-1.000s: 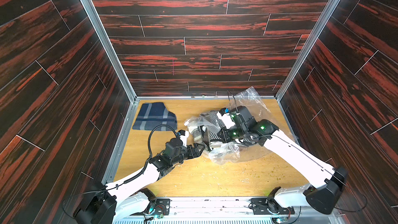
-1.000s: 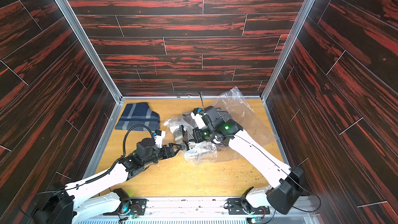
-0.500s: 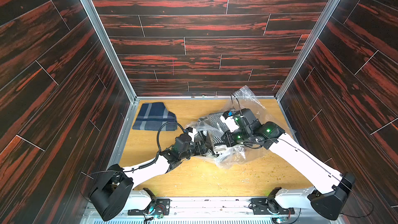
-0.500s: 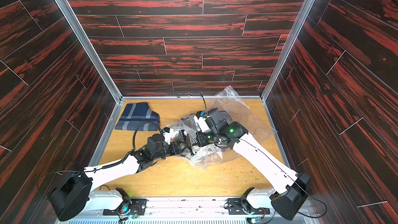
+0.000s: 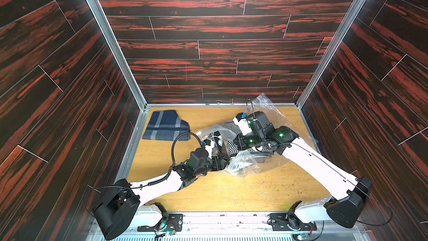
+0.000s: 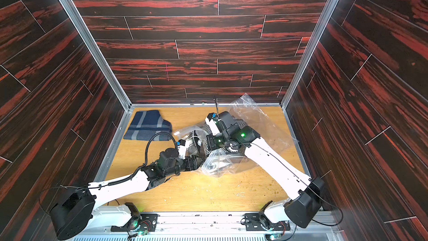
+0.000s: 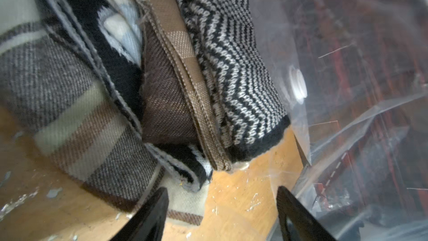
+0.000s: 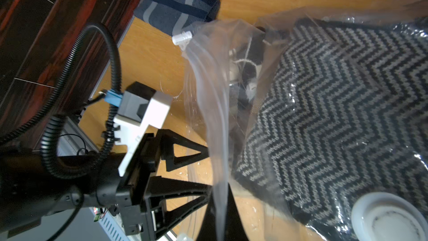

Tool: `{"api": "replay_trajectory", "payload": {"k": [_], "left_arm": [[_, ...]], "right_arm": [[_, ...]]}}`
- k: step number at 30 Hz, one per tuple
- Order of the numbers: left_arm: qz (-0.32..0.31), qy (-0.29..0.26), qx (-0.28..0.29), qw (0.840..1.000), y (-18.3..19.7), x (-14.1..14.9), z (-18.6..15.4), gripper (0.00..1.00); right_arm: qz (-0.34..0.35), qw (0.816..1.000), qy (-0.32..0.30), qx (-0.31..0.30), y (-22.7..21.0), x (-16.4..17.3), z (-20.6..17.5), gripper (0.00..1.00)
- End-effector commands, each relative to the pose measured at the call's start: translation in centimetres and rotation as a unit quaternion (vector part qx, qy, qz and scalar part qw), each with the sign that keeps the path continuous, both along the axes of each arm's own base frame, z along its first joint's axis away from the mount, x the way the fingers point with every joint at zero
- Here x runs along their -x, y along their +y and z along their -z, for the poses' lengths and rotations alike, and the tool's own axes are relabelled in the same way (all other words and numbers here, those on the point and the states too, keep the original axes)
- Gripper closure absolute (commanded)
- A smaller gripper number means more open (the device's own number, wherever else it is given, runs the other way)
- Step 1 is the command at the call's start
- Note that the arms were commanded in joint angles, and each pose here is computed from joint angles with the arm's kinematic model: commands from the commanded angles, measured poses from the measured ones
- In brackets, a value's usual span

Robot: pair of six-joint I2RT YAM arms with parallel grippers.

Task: Take the scarf out of the vacuum bag
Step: Take out the scarf from the vacuum bag.

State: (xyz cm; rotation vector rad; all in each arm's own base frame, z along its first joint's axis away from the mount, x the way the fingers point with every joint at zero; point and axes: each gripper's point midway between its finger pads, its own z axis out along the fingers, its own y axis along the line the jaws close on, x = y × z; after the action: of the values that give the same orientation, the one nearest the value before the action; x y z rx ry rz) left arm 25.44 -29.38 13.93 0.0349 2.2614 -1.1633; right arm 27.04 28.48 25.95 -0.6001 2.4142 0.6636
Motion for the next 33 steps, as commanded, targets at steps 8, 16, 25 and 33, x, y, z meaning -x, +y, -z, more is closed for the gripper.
{"api": "replay_trajectory", "payload": {"k": [8,16,25,33], "left_arm": [[0.056,-0.001,0.0,0.998,-3.2,-0.8,-0.3,0.28],[0.036,0.003,-0.019,0.999,-2.8,-4.1,-1.1,0.27],[0.038,0.004,0.022,0.999,-3.0,-7.2,-3.5,0.3],[0.043,0.008,0.023,0.999,-3.5,-7.9,-3.3,0.31]], "right_arm": [[-0.038,0.998,-0.025,-0.049,0.9,0.8,-1.5,1.0],[-0.021,0.999,-0.029,-0.03,0.0,0.6,-1.0,1.0],[0.005,0.999,-0.034,-0.006,-1.0,0.0,0.0,1.0],[0.022,0.999,-0.038,-0.022,-1.2,-0.7,-0.8,1.0]]}}
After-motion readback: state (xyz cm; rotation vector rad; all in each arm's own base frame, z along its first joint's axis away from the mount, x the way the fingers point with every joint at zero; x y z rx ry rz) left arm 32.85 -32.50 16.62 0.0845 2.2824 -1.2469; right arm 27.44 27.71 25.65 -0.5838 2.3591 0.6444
